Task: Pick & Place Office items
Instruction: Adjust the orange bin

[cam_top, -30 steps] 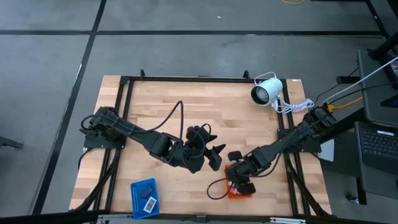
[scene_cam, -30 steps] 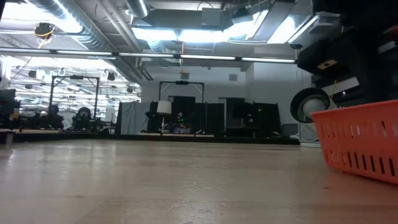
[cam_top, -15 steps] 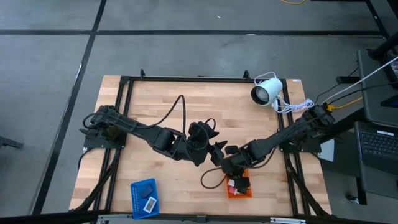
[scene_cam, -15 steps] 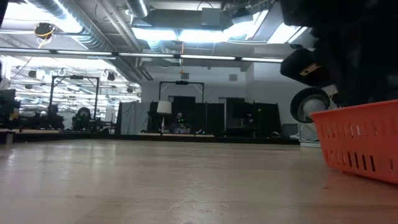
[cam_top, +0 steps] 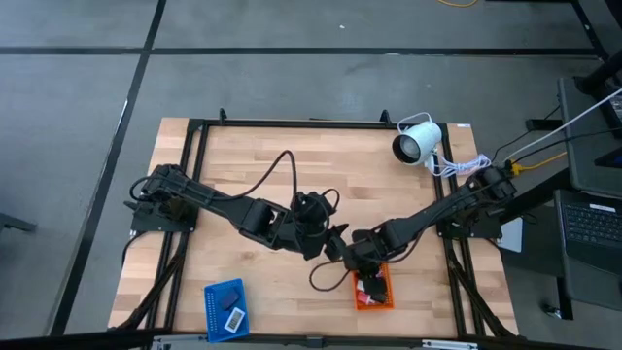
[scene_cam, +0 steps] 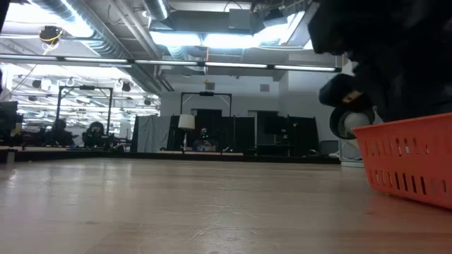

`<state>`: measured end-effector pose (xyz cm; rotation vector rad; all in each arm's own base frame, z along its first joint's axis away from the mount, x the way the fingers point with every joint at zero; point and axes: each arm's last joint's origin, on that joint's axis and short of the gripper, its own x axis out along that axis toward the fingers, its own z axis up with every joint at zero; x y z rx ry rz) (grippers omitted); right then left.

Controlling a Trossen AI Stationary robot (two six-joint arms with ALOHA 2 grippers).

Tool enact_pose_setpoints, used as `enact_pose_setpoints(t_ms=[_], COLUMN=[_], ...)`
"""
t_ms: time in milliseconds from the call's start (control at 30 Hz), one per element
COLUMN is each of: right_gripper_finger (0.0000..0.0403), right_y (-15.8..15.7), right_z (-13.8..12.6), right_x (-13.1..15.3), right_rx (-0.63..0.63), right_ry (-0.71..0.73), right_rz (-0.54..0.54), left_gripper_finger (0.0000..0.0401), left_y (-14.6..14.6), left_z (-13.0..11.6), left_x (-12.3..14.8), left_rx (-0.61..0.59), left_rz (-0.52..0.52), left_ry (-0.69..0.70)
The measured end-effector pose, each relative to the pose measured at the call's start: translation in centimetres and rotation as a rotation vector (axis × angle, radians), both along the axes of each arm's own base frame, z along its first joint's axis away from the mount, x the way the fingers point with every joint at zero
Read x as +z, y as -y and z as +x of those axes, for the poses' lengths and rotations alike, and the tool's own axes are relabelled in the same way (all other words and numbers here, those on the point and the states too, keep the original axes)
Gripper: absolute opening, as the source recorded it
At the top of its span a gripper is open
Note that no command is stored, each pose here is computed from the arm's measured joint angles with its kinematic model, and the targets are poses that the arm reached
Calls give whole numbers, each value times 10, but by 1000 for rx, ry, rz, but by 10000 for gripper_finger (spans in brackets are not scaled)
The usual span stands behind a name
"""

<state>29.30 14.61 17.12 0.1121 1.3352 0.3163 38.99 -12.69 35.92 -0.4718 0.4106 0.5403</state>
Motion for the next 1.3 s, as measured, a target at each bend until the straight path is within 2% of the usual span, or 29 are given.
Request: enact_pose_setpoints(t_ms=[167,400,633,1033,1300], right_gripper_finger=[1,1,0,0,0], right_y=[-7,4,25,53,61], right_z=[5,21,34,43,46], right_x=[-9,-1,5,5,5], right_rx=[7,-38,-81,-133,-154], right_ry=[-6,52,89,112,120], right_rz=[51,75,72,32,40], left_gripper_finger=[235,235,235,235,235], left_y=[-1,-1,-1,-4,-8], left_z=[-2,-2,-2,-2,-1], left_x=[-2,-2,-3,0,0], left_rx=[8,8,4,35,44], left_rz=[-2,-3,2,16,18], left_ry=[-23,-23,-31,-9,-15])
